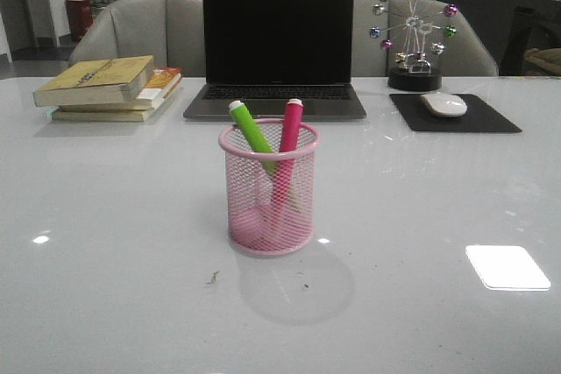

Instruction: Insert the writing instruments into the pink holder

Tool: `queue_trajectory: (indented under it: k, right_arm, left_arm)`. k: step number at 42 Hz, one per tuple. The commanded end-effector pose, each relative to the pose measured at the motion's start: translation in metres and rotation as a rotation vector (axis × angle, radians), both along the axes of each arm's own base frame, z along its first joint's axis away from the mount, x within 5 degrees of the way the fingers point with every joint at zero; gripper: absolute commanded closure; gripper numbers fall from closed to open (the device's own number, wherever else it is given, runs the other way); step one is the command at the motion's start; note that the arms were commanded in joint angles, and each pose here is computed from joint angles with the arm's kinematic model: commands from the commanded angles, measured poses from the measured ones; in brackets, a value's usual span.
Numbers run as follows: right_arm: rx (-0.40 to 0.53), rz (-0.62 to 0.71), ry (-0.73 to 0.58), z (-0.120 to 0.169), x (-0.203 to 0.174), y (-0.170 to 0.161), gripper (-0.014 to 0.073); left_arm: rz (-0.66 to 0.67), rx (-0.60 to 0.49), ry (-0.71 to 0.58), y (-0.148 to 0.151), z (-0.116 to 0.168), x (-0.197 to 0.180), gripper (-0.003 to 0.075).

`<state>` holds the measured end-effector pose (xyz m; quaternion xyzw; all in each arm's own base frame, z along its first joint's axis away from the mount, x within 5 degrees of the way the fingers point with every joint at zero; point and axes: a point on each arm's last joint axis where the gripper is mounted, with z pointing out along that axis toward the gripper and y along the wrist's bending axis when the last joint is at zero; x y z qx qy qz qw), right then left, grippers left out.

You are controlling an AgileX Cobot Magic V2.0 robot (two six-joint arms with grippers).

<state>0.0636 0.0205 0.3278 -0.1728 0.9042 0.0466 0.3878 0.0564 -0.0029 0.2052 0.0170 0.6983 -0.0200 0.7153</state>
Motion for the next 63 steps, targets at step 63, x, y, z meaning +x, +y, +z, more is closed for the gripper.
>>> queue_trajectory:
  k: [63]
  right_arm:
    - [0.183,-0.311,-0.874,-0.104,-0.008,-0.021,0.0538]
  left_arm:
    - [-0.013,-0.006,-0.109,-0.001,0.009,-0.002,0.0627]
